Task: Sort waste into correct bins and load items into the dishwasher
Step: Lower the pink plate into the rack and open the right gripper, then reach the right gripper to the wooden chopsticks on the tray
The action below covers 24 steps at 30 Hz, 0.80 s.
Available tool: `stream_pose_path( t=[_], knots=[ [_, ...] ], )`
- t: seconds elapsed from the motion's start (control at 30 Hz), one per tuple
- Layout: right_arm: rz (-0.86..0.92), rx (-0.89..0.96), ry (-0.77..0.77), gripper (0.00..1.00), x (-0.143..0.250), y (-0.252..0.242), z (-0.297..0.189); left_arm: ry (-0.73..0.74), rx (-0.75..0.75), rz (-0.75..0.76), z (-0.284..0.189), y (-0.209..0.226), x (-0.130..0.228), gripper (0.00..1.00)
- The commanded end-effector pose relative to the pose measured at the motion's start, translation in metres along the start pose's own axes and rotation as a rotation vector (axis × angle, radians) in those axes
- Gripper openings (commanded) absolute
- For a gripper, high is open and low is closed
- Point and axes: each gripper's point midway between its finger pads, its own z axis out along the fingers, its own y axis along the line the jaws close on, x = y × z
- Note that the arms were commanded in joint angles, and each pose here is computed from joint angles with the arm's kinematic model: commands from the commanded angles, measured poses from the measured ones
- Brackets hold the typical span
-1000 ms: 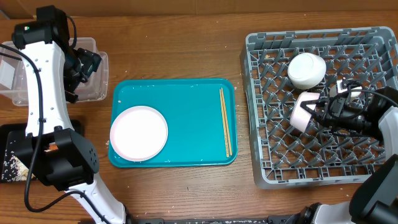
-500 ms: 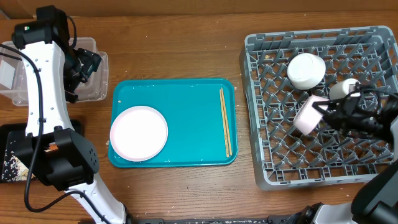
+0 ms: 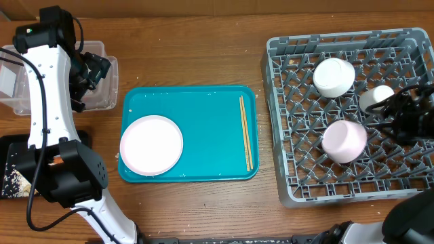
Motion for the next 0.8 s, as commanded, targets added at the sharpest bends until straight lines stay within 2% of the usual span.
stream_pose_path(
  t=[0.0, 0.3, 0.37, 0.43, 0.53, 0.73, 0.77],
  knots=[
    [-0.019, 0.08, -0.144, 0.7, -0.011, 0.013, -0.044, -0.013, 0.018, -0.02, -0.01, 0.002, 0.002, 1.0],
    [-0.099, 0.049, -0.294, 0.71, 0.016, 0.053, -0.104, -0.014, 0.018, -0.02, -0.01, 0.002, 0.001, 1.0],
    [-0.121, 0.01, -0.309, 0.75, 0.03, 0.064, -0.112, -0.014, 0.018, -0.02, -0.01, 0.002, 0.001, 1.0],
    [-0.16, -0.054, -0.304, 0.79, 0.046, 0.079, -0.118, -0.014, 0.018, -0.02, -0.01, 0.002, 0.001, 1.0],
    [-0.26, -0.136, -0.28, 0.79, 0.072, 0.099, -0.123, -0.014, 0.018, -0.02, -0.01, 0.002, 0.002, 1.0],
    [-0.457, -0.161, -0.19, 0.8, 0.116, 0.13, -0.108, -0.014, 0.018, -0.02, -0.01, 0.002, 0.001, 1.0],
    [-0.492, -0.148, -0.173, 0.85, 0.122, 0.134, -0.103, -0.014, 0.018, -0.02, -0.01, 0.002, 0.001, 1.0]
  ],
)
